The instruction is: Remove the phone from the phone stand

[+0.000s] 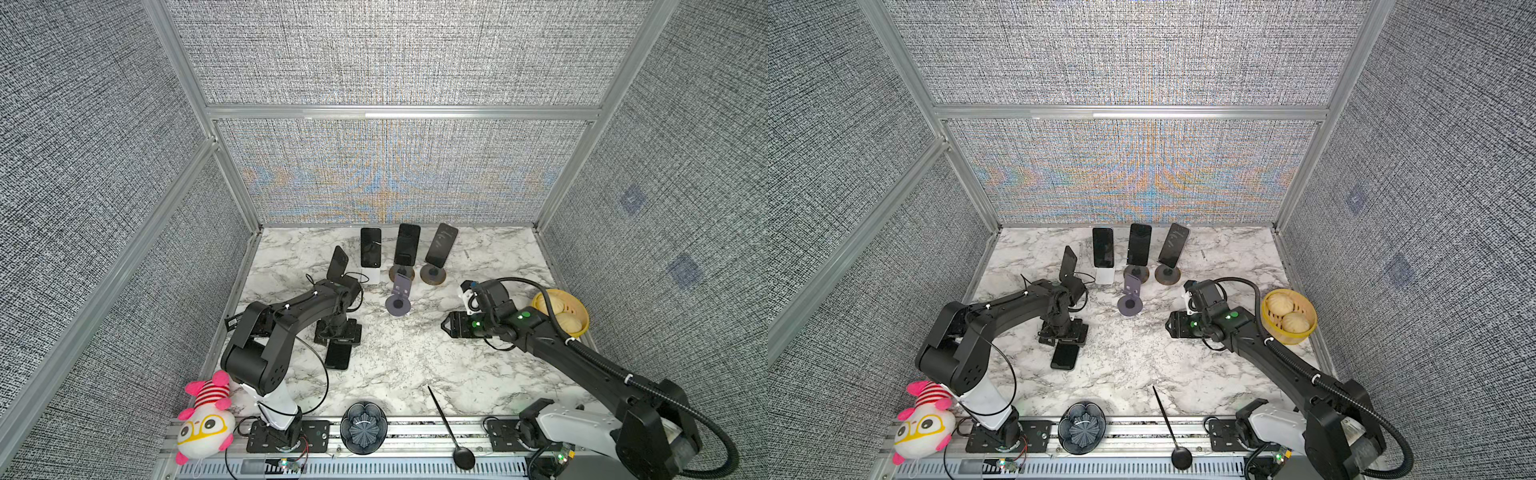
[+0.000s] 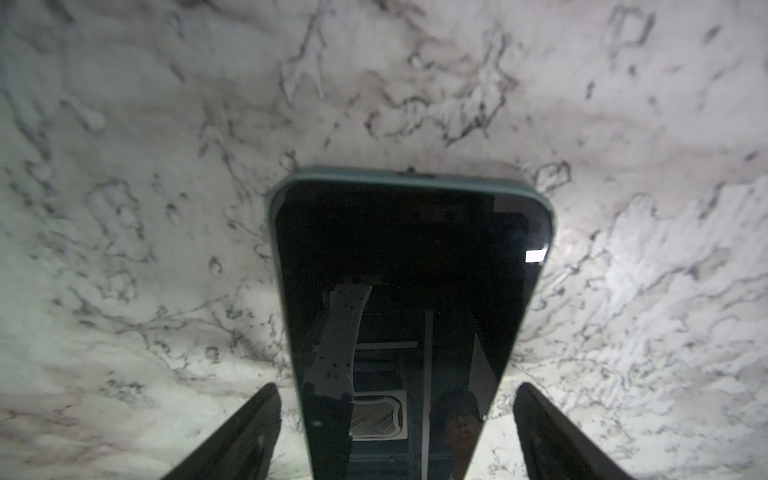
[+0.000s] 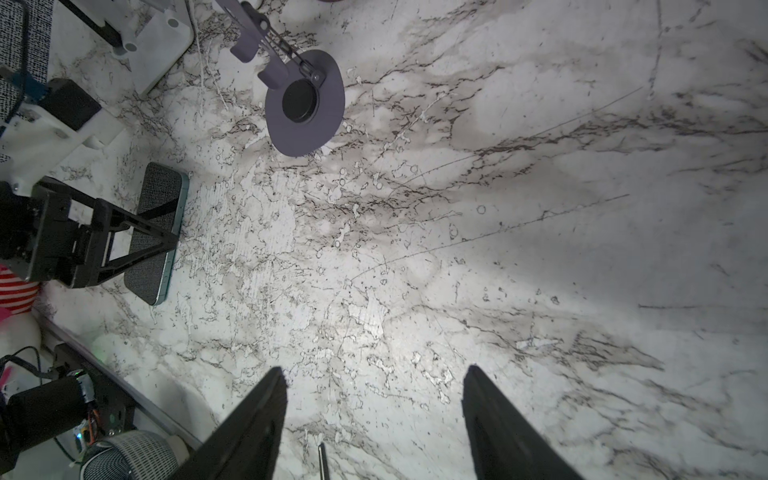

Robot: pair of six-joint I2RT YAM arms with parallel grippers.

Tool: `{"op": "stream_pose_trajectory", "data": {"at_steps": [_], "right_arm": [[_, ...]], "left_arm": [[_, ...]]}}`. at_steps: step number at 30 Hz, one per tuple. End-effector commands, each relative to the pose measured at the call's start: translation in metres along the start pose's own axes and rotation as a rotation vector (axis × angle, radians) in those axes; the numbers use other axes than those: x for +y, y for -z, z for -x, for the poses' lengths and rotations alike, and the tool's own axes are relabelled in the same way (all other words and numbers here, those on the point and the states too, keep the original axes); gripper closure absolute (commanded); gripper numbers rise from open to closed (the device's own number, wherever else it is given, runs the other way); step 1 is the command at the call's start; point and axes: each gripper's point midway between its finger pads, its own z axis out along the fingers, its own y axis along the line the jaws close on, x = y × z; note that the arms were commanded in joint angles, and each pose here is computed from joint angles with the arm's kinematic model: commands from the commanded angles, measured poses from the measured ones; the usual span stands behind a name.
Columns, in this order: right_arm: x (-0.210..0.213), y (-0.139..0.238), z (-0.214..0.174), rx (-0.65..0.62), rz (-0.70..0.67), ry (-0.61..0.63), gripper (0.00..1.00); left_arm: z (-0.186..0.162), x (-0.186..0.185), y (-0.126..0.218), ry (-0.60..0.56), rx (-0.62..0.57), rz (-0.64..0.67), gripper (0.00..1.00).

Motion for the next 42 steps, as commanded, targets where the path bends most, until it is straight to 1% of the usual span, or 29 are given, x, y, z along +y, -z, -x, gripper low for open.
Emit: {"op": "stream_pose_trajectory", "data": {"at_steps": [1, 4, 7, 8, 9, 11, 14, 15, 17, 19, 21, 24, 27, 31, 33, 37, 42], "right_arm": [[0.011, 0.001, 0.006, 0.001, 0.026, 0.072, 0.31], [0.025, 0.003, 0.021, -0.023, 0.039, 0.163, 0.31], [0.042, 0.0, 0.041, -0.048, 0.051, 0.253, 0.33], [0.044, -0.005, 0.045, -0.051, 0.052, 0.276, 0.36], [0.055, -0.004, 0.062, -0.085, 0.066, 0.301, 0.4], [0.063, -0.014, 0.081, -0.112, 0.072, 0.344, 0.5], [0.069, -0.031, 0.111, -0.152, 0.046, 0.405, 0.62], [0.07, -0.035, 0.122, -0.173, 0.029, 0.423, 0.63], [0.074, -0.047, 0.136, -0.182, 0.02, 0.458, 0.63], [0.079, -0.06, 0.145, -0.161, 0.031, 0.482, 0.57], [0.085, -0.069, 0.15, -0.145, 0.048, 0.491, 0.53], [0.089, -0.083, 0.151, -0.113, 0.078, 0.482, 0.5], [0.086, -0.095, 0.149, -0.085, 0.072, 0.479, 0.5], [0.088, -0.106, 0.148, -0.064, 0.093, 0.473, 0.5], [0.09, -0.109, 0.148, -0.051, 0.101, 0.463, 0.53], [0.088, -0.112, 0.147, -0.047, 0.091, 0.441, 0.65], [0.083, -0.115, 0.144, -0.027, 0.069, 0.44, 0.76]], "left_arm": [[0.0, -0.001, 0.008, -0.004, -0.015, -0.015, 0.11], [0.0, -0.004, 0.025, -0.027, -0.049, -0.042, 0.11], [-0.004, -0.01, 0.045, -0.057, -0.081, -0.089, 0.11], [-0.005, -0.01, 0.051, -0.064, -0.093, -0.096, 0.11], [-0.005, -0.01, 0.058, -0.072, -0.11, -0.103, 0.1], [-0.005, -0.011, 0.072, -0.081, -0.147, -0.115, 0.1], [-0.005, -0.013, 0.092, -0.103, -0.2, -0.144, 0.1], [-0.006, -0.014, 0.097, -0.109, -0.219, -0.158, 0.11], [-0.01, -0.018, 0.102, -0.116, -0.242, -0.196, 0.11], [-0.015, -0.022, 0.102, -0.127, -0.253, -0.232, 0.11], [-0.019, -0.021, 0.101, -0.126, -0.256, -0.237, 0.11], [-0.021, -0.021, 0.099, -0.116, -0.269, -0.253, 0.11], [-0.023, -0.028, 0.095, -0.104, -0.27, -0.305, 0.11], [-0.022, -0.032, 0.092, -0.089, -0.284, -0.331, 0.12], [-0.02, -0.032, 0.09, -0.089, -0.29, -0.331, 0.12], [-0.02, -0.031, 0.079, -0.083, -0.269, -0.321, 0.12], [-0.015, -0.036, 0.079, -0.088, -0.274, -0.336, 0.12]]}}
